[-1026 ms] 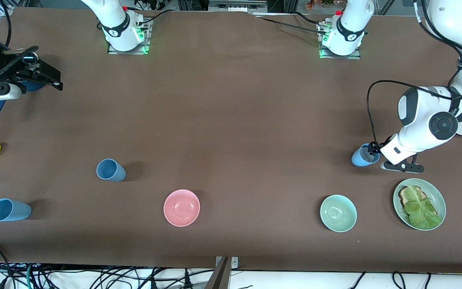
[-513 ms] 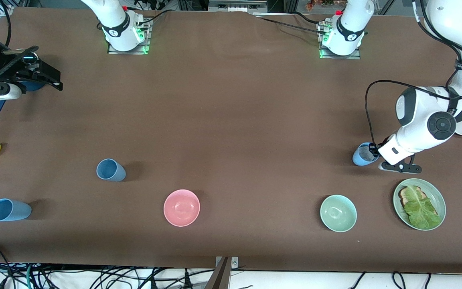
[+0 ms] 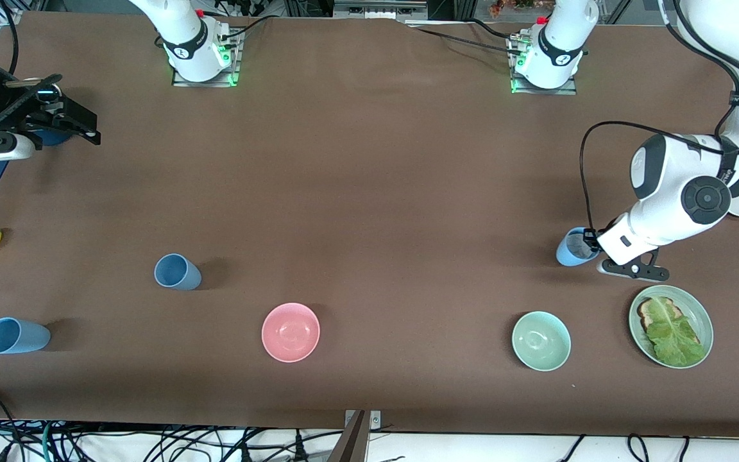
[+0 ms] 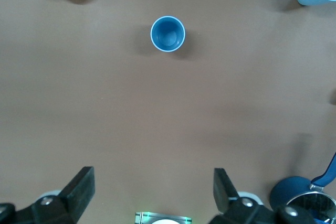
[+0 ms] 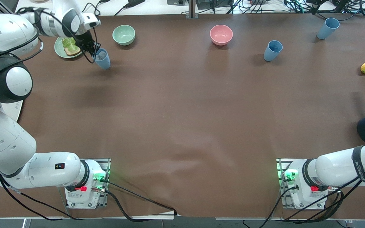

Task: Stack blue cups with both arms
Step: 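Carry the tissue cup with the left gripper while the right gripper reaches the blue cup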

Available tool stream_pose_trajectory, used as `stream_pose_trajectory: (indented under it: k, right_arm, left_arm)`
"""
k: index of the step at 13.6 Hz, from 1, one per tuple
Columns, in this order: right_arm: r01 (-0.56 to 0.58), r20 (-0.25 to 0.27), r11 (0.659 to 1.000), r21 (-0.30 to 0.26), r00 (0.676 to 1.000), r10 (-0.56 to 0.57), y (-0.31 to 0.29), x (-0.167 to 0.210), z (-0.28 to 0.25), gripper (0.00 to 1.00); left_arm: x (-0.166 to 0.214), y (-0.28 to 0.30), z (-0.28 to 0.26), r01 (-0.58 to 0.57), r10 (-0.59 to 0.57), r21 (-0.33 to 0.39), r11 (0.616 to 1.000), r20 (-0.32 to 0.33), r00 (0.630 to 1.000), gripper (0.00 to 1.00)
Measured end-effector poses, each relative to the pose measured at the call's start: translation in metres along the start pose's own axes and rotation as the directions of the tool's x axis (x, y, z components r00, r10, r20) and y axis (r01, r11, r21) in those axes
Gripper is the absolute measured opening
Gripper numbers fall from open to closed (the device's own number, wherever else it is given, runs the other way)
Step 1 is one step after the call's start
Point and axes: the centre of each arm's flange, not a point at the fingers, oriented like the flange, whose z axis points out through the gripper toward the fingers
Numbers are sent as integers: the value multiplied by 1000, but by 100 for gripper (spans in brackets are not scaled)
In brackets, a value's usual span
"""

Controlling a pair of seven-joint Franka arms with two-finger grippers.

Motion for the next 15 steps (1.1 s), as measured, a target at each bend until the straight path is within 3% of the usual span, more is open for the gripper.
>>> stream_pose_trajectory:
  k: [3, 8, 12, 15]
  right_arm:
    - [-3, -9, 1000, 0, 1000, 3, 2, 7, 7, 100]
    - [-7, -50, 1000, 3, 999, 7, 6, 57, 57, 100]
    - [-1, -54, 1000, -4, 999, 1, 11, 100, 119, 100]
    - [6, -51, 1000, -6, 999, -7, 15, 115, 145, 100]
  left_arm:
    - [8, 93, -34, 45, -45, -33, 998, -15, 999, 5]
    - [6, 255, -29, 190, -191, -68, 979, -4, 982, 5]
    - [3, 346, 5, 162, -159, -83, 983, 35, 987, 5]
    - [11, 377, 29, 139, -136, -117, 983, 33, 990, 5]
